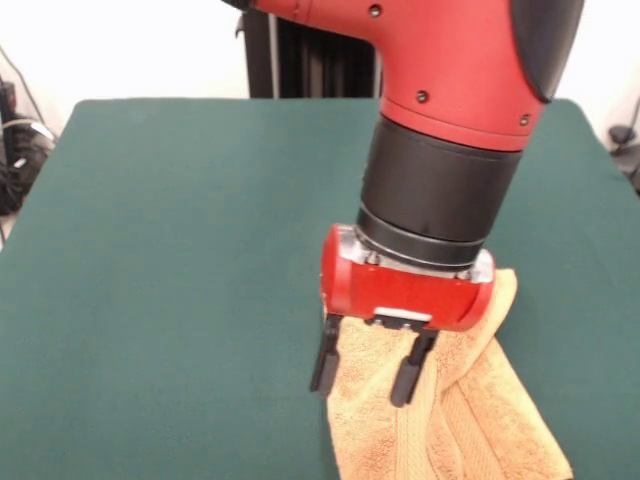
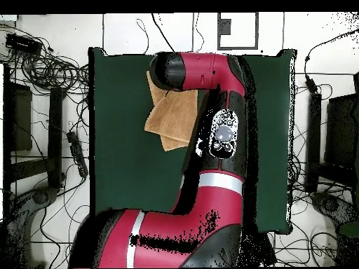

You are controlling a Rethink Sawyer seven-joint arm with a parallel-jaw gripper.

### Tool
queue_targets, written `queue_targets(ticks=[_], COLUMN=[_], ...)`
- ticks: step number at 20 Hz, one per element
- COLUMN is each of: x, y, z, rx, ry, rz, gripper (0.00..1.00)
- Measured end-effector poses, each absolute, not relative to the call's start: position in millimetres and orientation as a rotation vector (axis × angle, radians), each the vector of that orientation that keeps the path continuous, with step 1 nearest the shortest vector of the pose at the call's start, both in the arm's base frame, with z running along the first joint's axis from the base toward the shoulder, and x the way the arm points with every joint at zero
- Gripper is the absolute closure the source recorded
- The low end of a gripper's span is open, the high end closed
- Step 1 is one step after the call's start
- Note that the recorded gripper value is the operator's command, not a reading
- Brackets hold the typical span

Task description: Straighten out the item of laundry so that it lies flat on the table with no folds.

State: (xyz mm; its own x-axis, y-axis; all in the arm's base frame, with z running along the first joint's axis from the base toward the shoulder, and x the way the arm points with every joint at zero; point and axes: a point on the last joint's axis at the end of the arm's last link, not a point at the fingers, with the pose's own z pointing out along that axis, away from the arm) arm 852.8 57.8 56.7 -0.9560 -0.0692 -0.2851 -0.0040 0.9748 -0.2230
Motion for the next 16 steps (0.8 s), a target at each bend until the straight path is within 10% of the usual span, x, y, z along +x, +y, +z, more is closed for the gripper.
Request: queue_targets(ticks=[16], x=[851], y=[43], z=[58], rx=[-0.039], ry=[2.825], rz=[-0.327], gripper=[0.0])
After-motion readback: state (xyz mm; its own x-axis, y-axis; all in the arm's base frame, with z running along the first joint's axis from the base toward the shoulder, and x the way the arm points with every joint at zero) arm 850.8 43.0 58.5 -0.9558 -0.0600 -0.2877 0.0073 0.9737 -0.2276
